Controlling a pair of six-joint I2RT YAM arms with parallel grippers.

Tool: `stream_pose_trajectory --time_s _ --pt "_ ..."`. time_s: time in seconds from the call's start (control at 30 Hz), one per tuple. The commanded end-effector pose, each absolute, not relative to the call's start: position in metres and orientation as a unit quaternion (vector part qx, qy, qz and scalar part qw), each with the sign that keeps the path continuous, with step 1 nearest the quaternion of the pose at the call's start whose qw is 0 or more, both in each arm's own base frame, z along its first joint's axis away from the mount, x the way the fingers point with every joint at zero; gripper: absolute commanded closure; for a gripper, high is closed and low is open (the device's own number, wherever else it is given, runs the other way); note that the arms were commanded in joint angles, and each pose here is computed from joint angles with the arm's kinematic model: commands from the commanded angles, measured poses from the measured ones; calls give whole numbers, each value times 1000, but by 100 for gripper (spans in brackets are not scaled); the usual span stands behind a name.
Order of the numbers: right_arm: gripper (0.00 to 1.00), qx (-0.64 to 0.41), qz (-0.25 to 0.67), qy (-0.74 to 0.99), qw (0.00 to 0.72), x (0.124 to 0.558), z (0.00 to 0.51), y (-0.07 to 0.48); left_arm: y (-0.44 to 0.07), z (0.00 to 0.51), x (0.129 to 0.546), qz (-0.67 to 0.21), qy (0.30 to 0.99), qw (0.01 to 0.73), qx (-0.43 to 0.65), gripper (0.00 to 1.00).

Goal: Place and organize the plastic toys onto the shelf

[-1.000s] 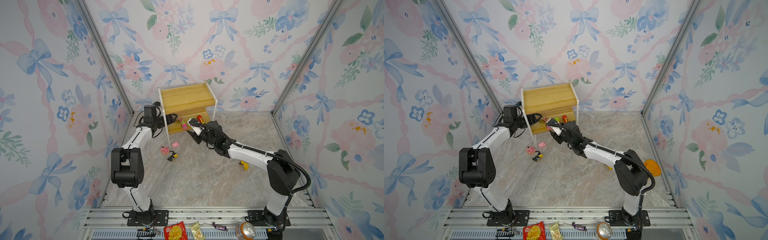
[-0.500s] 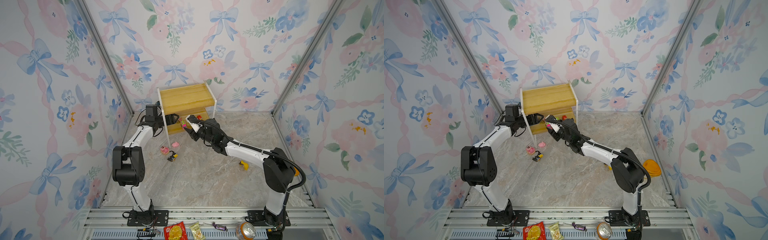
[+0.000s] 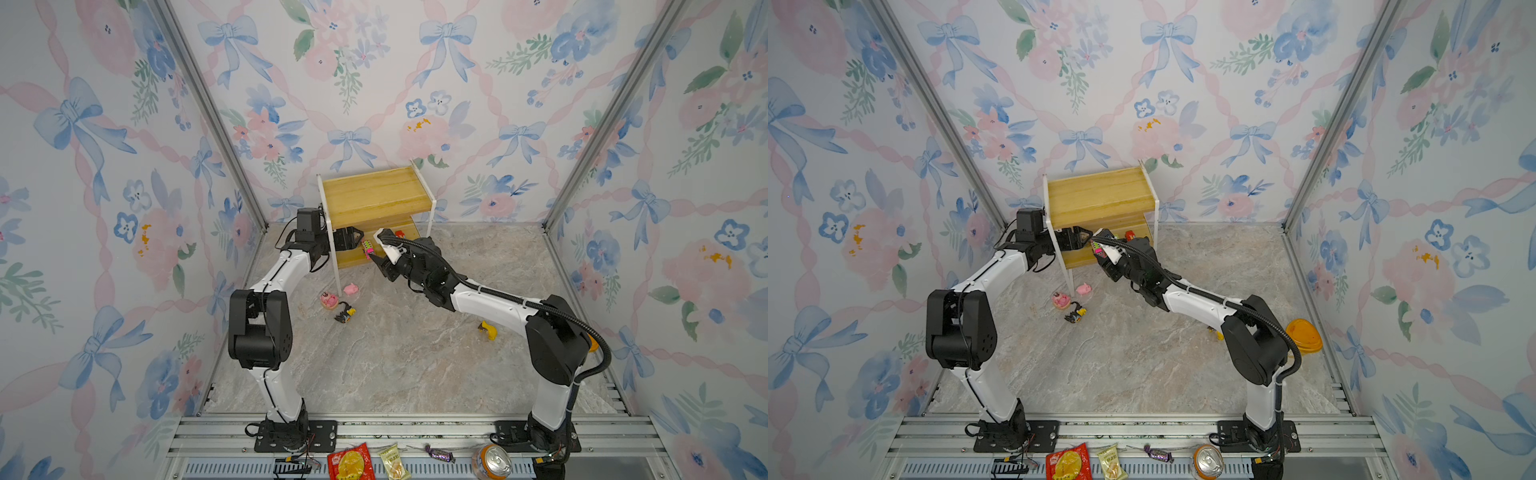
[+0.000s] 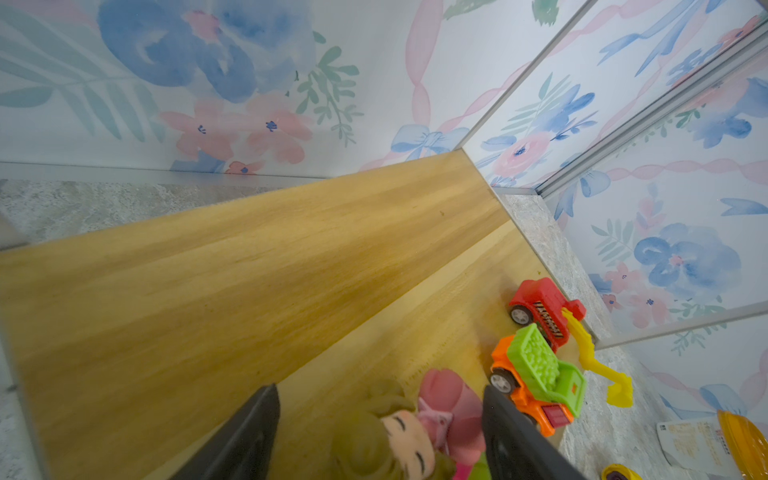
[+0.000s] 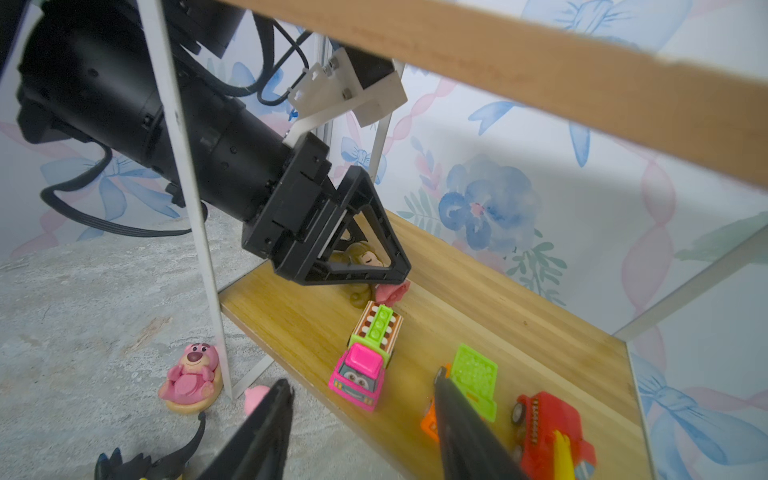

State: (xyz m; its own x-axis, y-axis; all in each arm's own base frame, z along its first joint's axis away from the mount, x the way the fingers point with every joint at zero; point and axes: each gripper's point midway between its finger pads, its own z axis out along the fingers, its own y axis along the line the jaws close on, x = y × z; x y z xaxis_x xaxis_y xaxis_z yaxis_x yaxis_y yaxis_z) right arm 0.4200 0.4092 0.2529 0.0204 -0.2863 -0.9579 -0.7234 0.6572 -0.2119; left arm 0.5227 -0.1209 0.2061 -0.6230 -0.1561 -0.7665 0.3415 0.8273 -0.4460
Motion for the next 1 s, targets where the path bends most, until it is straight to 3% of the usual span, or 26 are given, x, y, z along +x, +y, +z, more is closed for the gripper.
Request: stream_pose_trajectory --time_s 0.0,0.3,0.53,0.97 --pt "43 -353 179 676 622 424 263 399 -128 193 526 -278 861 422 67 22" --pt "42 -351 178 676 623 424 264 397 -129 193 528 -268 862 425 70 23" --pt "42 -350 181 674 625 425 264 398 -122 189 527 -246 867 427 69 31" --pt "42 -348 181 670 630 425 267 398 -96 189 529 -207 872 439 54 36"
